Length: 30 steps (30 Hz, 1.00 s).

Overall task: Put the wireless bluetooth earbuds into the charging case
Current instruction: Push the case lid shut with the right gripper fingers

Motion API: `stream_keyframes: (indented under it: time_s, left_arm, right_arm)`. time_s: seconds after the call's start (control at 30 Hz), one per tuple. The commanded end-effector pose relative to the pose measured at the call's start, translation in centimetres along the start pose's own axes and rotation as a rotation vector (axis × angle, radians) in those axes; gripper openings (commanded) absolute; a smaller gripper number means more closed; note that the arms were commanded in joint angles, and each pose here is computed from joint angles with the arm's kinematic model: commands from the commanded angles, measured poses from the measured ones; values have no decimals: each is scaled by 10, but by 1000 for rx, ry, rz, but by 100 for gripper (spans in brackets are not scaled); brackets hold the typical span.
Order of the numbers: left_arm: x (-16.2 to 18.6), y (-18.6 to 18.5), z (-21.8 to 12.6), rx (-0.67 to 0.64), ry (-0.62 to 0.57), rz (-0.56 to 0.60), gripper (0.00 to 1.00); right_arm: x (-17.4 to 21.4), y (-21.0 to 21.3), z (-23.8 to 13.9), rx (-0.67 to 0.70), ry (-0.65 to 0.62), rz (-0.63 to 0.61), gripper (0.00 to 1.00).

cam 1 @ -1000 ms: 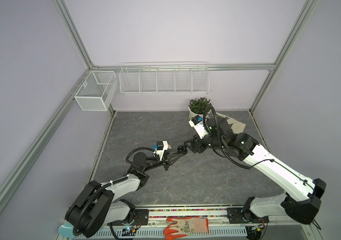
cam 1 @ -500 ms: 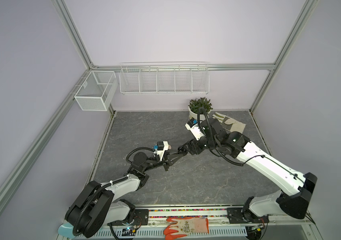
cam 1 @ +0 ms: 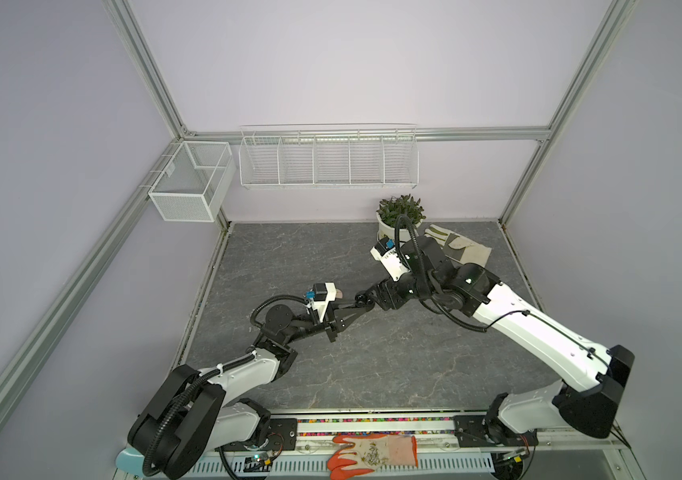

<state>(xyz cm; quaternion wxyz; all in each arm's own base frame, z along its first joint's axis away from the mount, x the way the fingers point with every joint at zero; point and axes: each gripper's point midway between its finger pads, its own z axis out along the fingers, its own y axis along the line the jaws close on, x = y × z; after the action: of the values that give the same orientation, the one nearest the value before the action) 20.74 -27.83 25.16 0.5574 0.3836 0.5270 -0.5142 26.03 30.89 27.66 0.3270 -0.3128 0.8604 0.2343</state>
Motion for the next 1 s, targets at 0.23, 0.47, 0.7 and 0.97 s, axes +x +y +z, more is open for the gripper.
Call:
stream_keyframes:
  time_s: [0.23, 0.47, 0.7, 0.97]
  left_arm:
    - [-8, -4, 2, 25, -16, 41, 0]
    - [-6, -13, 0, 63, 4, 26, 0]
    - [-8, -18, 5, 115, 14, 13, 0]
    - [-7, -17, 5, 115, 13, 10, 0]
  right_arm:
    - [-1, 4, -14, -30, 1, -19, 70]
    - [-13, 36, -34, -480, -48, 94, 69]
    - [1, 29, -15, -538, 17, 147, 75]
    - [12, 43, -3, -668, 100, 177, 65]
